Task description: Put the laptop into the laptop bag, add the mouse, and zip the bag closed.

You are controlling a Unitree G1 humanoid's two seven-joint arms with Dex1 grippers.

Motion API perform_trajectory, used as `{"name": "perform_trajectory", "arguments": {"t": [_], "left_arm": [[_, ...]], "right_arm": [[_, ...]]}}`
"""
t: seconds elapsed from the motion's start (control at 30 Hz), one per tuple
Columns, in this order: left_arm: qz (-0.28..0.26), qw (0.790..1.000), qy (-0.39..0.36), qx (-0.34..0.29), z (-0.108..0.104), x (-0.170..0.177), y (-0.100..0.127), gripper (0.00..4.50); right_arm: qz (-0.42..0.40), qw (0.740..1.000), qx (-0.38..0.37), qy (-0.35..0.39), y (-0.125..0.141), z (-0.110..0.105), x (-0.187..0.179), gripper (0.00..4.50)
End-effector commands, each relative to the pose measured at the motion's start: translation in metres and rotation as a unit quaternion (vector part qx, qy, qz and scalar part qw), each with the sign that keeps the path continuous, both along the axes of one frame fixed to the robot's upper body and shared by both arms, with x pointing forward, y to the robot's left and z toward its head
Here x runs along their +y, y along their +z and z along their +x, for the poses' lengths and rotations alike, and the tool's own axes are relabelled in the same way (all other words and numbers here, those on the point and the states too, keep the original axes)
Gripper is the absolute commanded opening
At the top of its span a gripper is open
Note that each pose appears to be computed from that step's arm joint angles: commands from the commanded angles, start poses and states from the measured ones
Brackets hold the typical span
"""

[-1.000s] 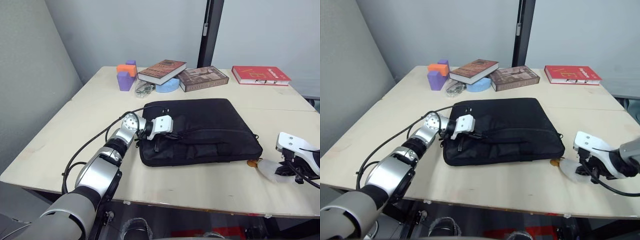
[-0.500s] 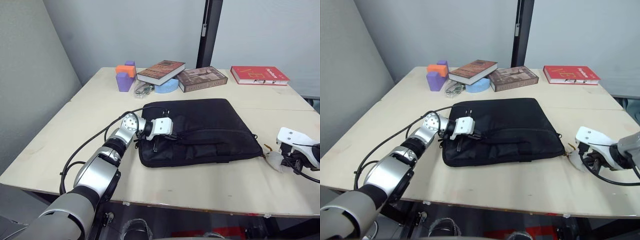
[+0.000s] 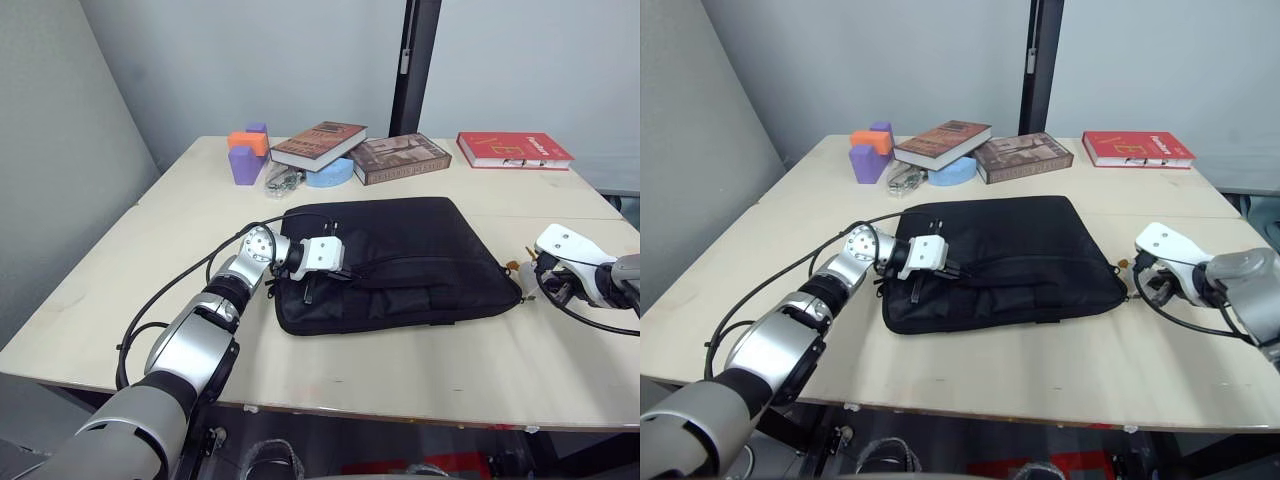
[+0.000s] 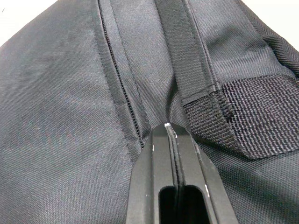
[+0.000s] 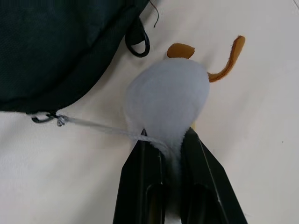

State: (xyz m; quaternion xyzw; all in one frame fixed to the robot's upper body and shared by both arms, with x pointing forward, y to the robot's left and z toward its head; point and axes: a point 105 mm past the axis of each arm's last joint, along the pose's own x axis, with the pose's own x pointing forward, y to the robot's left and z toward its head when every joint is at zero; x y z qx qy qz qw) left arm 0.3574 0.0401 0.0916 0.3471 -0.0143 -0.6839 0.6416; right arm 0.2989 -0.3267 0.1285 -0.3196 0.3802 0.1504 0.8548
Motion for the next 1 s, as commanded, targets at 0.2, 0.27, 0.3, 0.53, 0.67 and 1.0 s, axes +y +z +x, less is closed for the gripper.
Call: {"name": "perform_trajectory", "arguments": {"t": [0.2, 0.27, 0.3, 0.53, 0.67, 1.0], "left_arm": [[0.143, 0.983, -0.007, 0.115, -0.033, 0.036, -0.078, 0.0], [0.144, 0.983, -0.008, 0.116, -0.034, 0.037, -0.079, 0.0], [0.146, 0.982, -0.009, 0.117, -0.034, 0.037, -0.079, 0.0], [0.15, 0.981, -0.014, 0.119, -0.038, 0.042, -0.082, 0.0], [0.149, 0.981, -0.014, 0.12, -0.038, 0.042, -0.082, 0.0], [0.126, 0.984, -0.001, 0.122, -0.034, 0.043, -0.075, 0.0]], "right_arm": [[-0.052, 0.997, -0.057, -0.028, 0.014, 0.022, -0.004, 0.03], [-0.061, 0.996, -0.06, -0.028, 0.014, 0.024, -0.003, 0.03], [-0.063, 0.996, -0.054, -0.022, 0.012, 0.023, -0.001, 0.03], [-0.017, 0.997, -0.006, 0.074, 0.006, -0.004, 0.042, 0.03], [0.009, 0.997, -0.027, 0.077, 0.016, 0.004, 0.053, 0.03], [0.057, 0.995, -0.07, 0.051, 0.031, 0.019, 0.06, 0.03]]}}
